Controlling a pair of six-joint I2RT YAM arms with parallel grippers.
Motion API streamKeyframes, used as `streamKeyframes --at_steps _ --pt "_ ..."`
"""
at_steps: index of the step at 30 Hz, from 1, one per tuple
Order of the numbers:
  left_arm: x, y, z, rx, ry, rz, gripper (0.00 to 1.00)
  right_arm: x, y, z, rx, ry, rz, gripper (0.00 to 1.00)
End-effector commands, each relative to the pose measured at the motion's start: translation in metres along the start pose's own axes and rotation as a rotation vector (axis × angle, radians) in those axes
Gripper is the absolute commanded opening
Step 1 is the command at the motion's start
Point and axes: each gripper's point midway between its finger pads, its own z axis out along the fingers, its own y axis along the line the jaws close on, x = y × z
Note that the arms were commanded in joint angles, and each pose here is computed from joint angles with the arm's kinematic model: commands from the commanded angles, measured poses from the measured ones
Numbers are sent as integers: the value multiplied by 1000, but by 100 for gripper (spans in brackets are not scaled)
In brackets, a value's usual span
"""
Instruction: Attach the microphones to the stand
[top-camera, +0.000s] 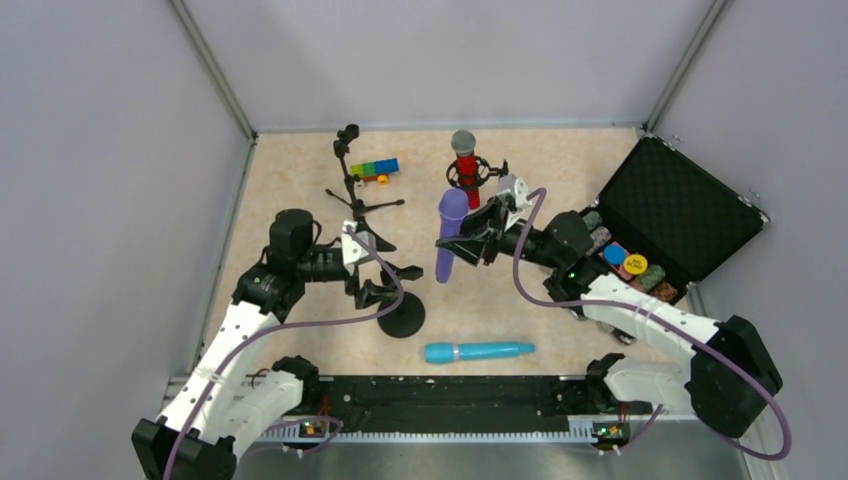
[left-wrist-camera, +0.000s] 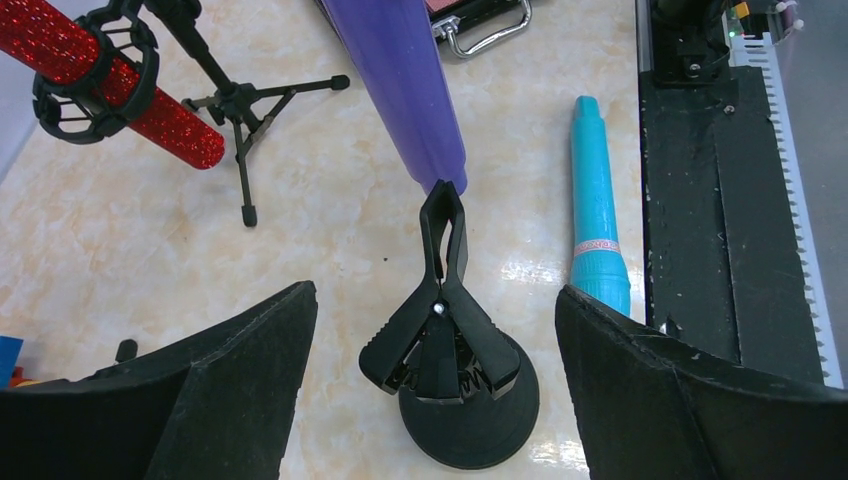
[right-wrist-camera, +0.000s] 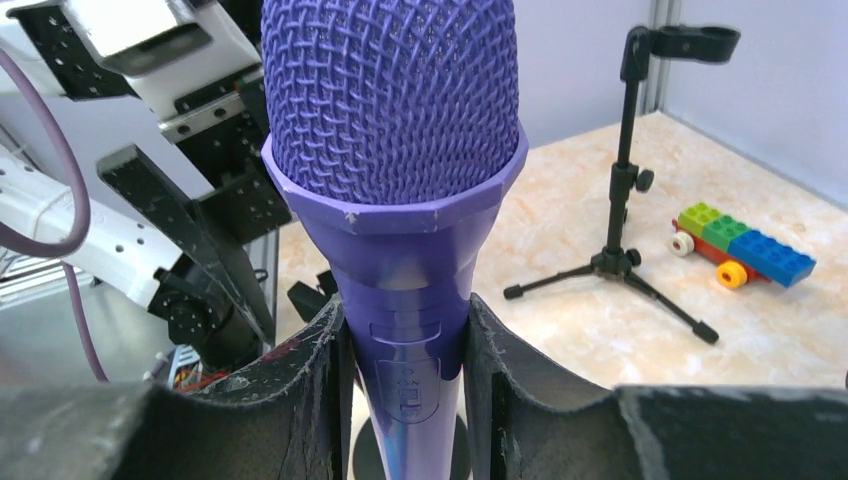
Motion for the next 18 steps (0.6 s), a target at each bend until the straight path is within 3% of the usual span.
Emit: streamKeyframes --at_steps 1,18 --pt "4 -4 1 23 -4 1 92 -29 15 9 -51 -115 -103 0" --pt "13 3 6 7 0 -38 84 -26 26 18 -87 -112 -113 0"
